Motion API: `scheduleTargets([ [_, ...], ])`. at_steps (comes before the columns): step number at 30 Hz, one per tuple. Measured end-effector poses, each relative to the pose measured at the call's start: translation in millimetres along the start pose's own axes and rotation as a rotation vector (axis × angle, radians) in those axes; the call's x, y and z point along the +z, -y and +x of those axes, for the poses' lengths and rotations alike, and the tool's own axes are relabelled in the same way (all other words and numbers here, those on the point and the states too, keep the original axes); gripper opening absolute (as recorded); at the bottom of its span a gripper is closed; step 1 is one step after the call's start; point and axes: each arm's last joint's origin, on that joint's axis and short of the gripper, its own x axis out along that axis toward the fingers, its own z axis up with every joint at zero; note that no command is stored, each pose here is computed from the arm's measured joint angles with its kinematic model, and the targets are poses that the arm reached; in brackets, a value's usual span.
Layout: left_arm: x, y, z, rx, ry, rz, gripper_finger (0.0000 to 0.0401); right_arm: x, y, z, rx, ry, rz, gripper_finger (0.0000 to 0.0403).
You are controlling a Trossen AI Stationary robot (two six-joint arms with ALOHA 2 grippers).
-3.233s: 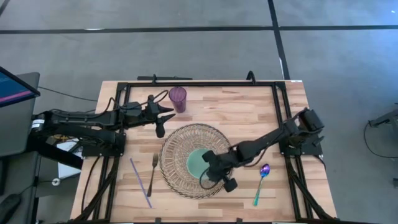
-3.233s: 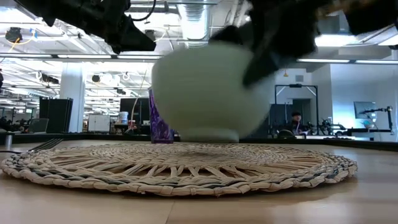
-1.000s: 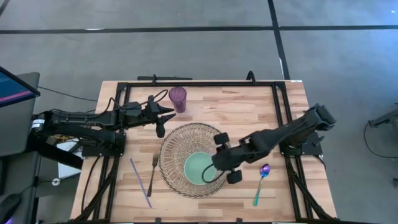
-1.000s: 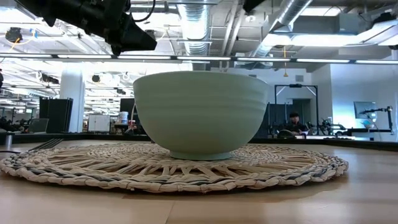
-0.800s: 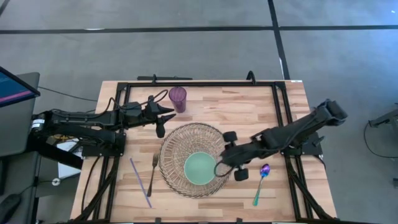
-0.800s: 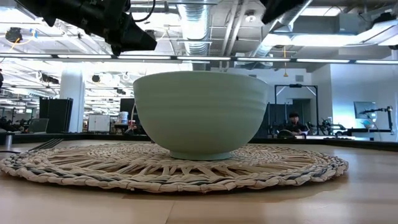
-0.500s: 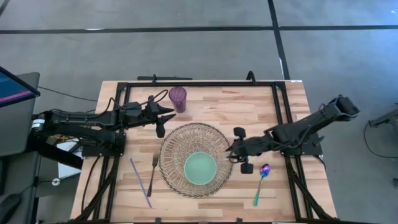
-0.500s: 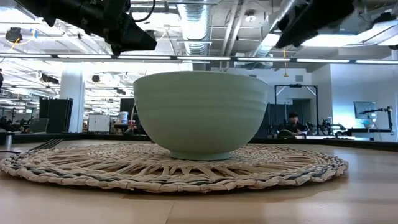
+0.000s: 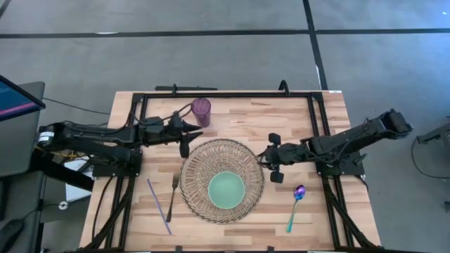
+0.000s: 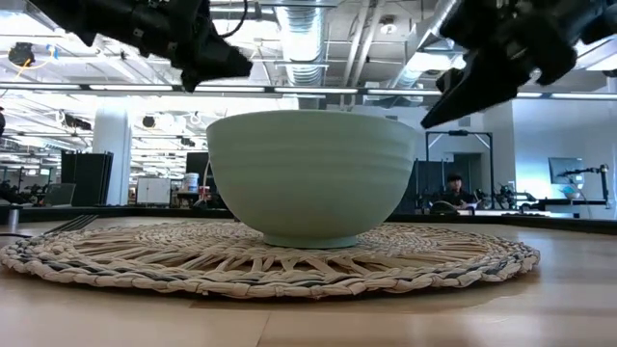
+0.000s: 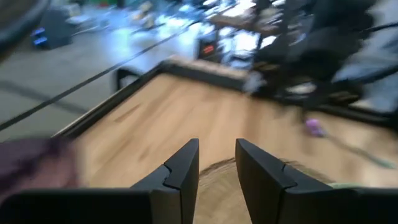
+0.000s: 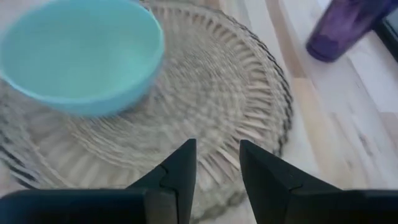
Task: Pick & Place Utensil
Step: Put the black fork into the light green bowl on the woven mat
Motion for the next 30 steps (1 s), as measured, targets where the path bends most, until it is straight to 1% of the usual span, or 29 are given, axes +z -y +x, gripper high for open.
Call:
scheduleTargets([
  [3, 5.3, 12.6, 0.7, -0.074, 0.073, -0.010, 0.0106, -8.7, 11.8, 1.7, -0.030, 0.004, 0.024, 0.0116],
  [5, 9.2, 20.7, -1.0, -0.085, 0.123, -0.023, 0.0106, -11.2, 20.0, 0.8, -0.023, 0.030, 0.048, 0.0116],
  [7, 13.0, 28.1, -4.1, -0.074, 0.168, -0.019, 0.0106, -14.6, 28.2, -2.0, -0.002, 0.061, 0.052, 0.0116],
  [9, 13.4, 35.2, -7.0, -0.050, 0.177, 0.017, 0.0106, -15.1, 36.0, -5.6, 0.008, 0.118, 0.041, 0.0116],
  [14, 20.7, 57.3, -3.1, -0.025, 0.170, 0.077, 0.0106, -10.1, 55.6, -17.2, -0.050, 0.221, 0.049, 0.0116],
  [16, 24.7, 67.4, 3.7, 0.002, 0.150, 0.110, 0.0106, -8.8, 61.9, -20.2, -0.078, 0.243, 0.064, 0.0116],
  [18, 26.4, 77.9, 11.9, 0.045, 0.094, 0.145, 0.0106, -8.1, 66.3, -21.6, -0.096, 0.257, 0.074, 0.0116],
  [22, 26.6, 100.1, 24.6, 0.193, -0.067, 0.251, 0.0106, -10.0, 71.5, -21.3, -0.118, 0.243, 0.087, 0.0116],
  [23, 26.6, 105.8, 26.0, 0.234, -0.094, 0.257, 0.0106, -10.4, 72.0, -21.2, -0.120, 0.240, 0.086, 0.0116],
  [25, 23.7, 117.1, 26.0, 0.292, -0.135, 0.243, 0.0106, -11.0, 72.5, -21.1, -0.123, 0.234, 0.083, 0.0116],
  [26, 22.3, 123.0, 25.0, 0.295, -0.148, 0.222, 0.0106, -11.7, 72.3, -20.9, -0.121, 0.226, 0.083, 0.0116],
  [30, 14.8, 139.3, 12.8, 0.249, -0.187, 0.120, 0.0106, -12.9, 70.4, -20.5, -0.111, 0.211, 0.079, 0.0116],
])
